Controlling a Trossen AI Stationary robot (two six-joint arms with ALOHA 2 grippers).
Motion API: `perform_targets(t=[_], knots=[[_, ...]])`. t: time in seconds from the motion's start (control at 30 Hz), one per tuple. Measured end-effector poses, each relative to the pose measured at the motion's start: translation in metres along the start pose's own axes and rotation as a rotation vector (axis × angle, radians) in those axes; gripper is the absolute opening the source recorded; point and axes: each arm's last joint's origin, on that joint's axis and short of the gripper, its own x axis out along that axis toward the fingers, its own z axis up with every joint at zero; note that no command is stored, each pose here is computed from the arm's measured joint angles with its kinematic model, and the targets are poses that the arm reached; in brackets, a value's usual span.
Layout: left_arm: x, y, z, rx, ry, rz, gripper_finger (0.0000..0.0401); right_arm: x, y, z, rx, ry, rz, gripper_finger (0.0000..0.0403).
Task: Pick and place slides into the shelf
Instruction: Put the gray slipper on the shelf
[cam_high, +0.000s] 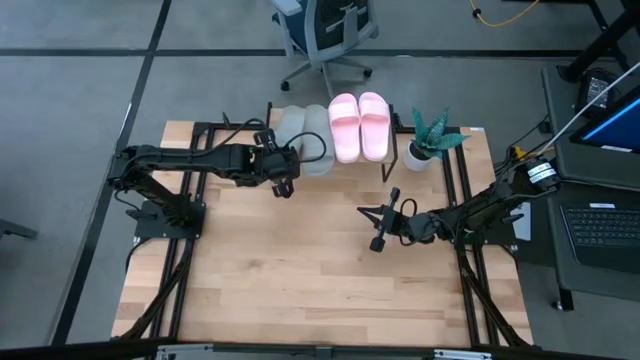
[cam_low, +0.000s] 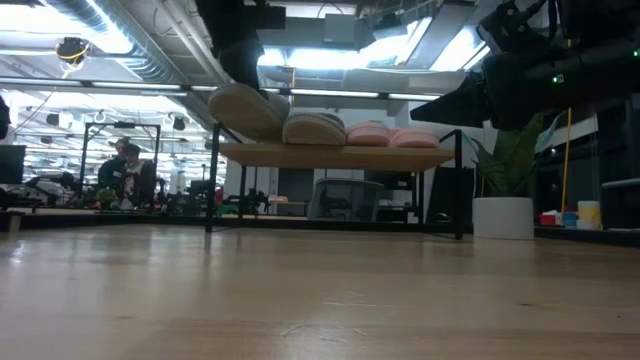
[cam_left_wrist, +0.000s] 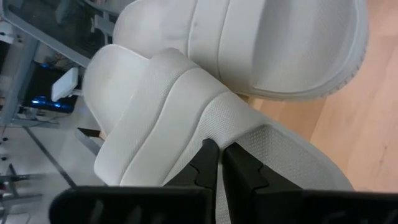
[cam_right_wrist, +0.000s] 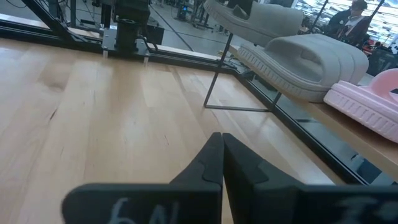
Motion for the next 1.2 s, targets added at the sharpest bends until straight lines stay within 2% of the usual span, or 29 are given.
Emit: perform_targets(t=[0.13, 0.67, 1.2], knots=[[0.000, -0.001, 0.000, -0.003, 0.000, -0.044, 0.0003, 0.000, 0.000, 0.000, 0.000, 0.000, 0.000, 0.0008], [-0.009, 0.005, 0.009, -0.034, -0.040, -0.073, 0.0002, 0.000, 0.000, 0.000, -0.004, 0.000, 0.000, 0.0009], [-0.011, 0.006, 0.010, -0.028, -0.041, -0.085, 0.0061, 0.000, 0.000, 0.000, -0.004, 0.000, 0.001, 0.0009]])
